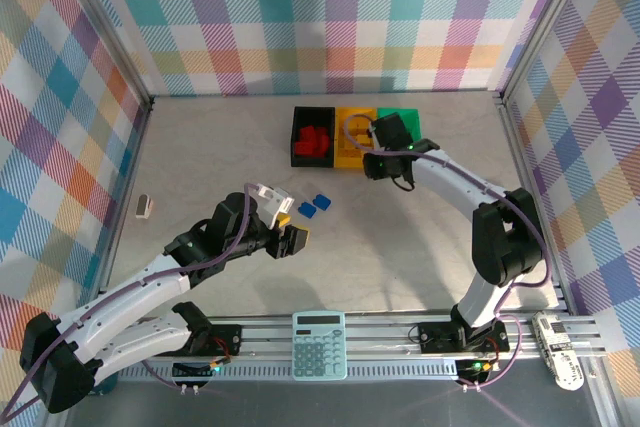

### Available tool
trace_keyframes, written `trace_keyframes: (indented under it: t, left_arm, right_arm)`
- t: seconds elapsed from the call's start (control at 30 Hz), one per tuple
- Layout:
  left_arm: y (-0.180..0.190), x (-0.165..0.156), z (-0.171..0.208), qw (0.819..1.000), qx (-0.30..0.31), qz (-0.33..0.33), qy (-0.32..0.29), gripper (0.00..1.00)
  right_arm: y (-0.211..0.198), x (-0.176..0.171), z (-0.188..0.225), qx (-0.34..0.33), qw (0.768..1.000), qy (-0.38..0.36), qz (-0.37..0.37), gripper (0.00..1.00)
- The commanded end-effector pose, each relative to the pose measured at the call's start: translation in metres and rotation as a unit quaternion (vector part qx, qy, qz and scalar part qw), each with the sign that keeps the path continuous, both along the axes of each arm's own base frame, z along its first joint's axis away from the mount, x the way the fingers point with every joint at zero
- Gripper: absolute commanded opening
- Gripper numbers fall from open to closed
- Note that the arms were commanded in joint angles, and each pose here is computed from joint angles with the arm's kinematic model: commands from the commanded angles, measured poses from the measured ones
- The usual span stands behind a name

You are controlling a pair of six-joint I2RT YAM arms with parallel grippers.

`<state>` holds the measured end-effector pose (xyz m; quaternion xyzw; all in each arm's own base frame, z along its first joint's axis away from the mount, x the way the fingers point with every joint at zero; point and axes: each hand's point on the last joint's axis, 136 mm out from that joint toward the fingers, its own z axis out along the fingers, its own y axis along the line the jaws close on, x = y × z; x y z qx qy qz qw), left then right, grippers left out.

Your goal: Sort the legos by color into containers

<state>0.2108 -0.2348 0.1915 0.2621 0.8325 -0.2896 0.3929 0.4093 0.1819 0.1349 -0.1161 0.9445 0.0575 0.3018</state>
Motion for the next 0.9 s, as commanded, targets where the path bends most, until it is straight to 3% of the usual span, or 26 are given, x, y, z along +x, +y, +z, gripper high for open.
trace_keyframes:
  t: [0.0,0.33,0.4,0.47,0.6,0.87]
  left_arm:
    - [0.001,0.000,0.013,1.000,0.000,0.002,-0.017,0.64]
    - [0.008,0.013,0.003,0.998,0.034,0.046,0.008,0.65]
    - [0.008,0.017,0.001,0.998,0.039,0.055,0.013,0.65]
    - [0.011,0.022,-0.003,0.996,0.048,0.074,0.019,0.66]
    - [0.022,0.037,-0.015,0.987,0.086,0.130,0.033,0.68]
    - [0.020,0.068,-0.060,0.960,0.196,0.178,0.087,0.72]
  right_arm:
    - [-0.012,0.022,0.025,0.009,1.000,-0.022,0.004,0.34]
    - [-0.048,0.102,0.020,0.014,0.999,-0.017,-0.034,0.34]
    - [-0.052,0.116,0.014,0.011,0.999,-0.010,-0.038,0.39]
    - [-0.054,0.126,0.007,0.010,0.999,0.002,-0.039,0.51]
    - [-0.054,0.129,0.002,0.008,0.999,0.013,-0.038,0.62]
    - [-0.048,0.091,0.017,0.051,0.998,0.009,-0.029,0.63]
